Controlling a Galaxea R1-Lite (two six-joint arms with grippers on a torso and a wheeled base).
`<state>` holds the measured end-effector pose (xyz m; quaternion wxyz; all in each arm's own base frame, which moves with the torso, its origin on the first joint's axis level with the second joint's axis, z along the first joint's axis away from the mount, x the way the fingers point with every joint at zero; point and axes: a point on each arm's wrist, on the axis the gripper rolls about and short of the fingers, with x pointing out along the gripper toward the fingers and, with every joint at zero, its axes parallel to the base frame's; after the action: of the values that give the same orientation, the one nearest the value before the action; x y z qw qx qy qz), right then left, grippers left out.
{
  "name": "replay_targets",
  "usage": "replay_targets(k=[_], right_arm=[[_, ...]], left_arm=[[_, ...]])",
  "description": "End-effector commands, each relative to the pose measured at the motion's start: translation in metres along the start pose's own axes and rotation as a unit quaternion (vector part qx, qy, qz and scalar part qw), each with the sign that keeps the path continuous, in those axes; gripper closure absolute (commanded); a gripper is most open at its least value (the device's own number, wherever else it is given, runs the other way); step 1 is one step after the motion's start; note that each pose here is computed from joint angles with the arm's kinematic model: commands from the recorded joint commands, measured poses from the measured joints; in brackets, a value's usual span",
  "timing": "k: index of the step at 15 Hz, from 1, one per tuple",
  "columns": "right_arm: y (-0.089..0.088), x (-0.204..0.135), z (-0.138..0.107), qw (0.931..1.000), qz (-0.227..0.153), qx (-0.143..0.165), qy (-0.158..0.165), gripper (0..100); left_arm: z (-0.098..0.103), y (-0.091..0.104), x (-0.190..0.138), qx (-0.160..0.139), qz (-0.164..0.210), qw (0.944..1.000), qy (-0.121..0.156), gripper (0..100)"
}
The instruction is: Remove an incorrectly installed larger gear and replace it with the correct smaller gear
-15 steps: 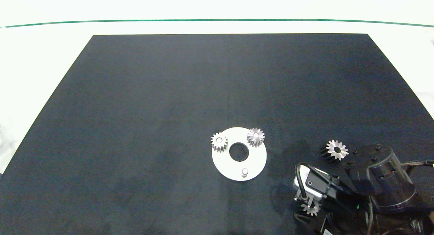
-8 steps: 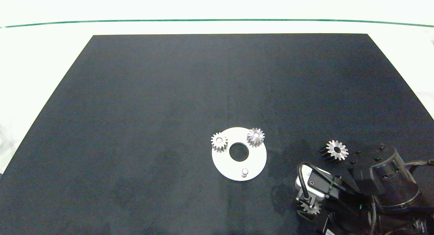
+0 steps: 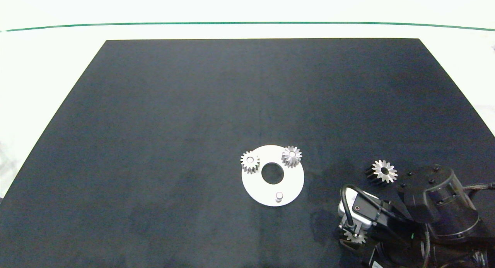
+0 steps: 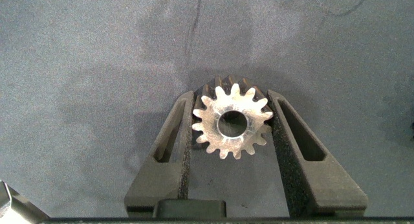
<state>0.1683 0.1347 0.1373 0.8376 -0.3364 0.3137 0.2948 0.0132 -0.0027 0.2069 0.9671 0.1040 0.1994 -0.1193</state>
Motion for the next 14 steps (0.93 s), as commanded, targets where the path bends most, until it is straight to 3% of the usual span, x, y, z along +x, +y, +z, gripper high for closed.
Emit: replay_targets(k=[1, 10, 14], right_arm=[[-0.003, -0.002, 0.008, 0.9999, -0.004, 0.004, -0.015, 72], [-0.02, -0.02, 0.047, 0.9949, -0.027, 0.035, -0.091, 72], [-0.008, -0.012, 0.07, 0.994, -0.003, 0.033, -0.104, 72]], left_arm=[[0.0, 0.0, 0.0, 0.0, 0.0, 1.0, 0.002, 0], [-0.005, -0.001, 0.0, 0.002, -0.001, 1.0, 0.002, 0], [-0.006, -0.001, 0.0, 0.002, -0.002, 1.0, 0.003, 0]])
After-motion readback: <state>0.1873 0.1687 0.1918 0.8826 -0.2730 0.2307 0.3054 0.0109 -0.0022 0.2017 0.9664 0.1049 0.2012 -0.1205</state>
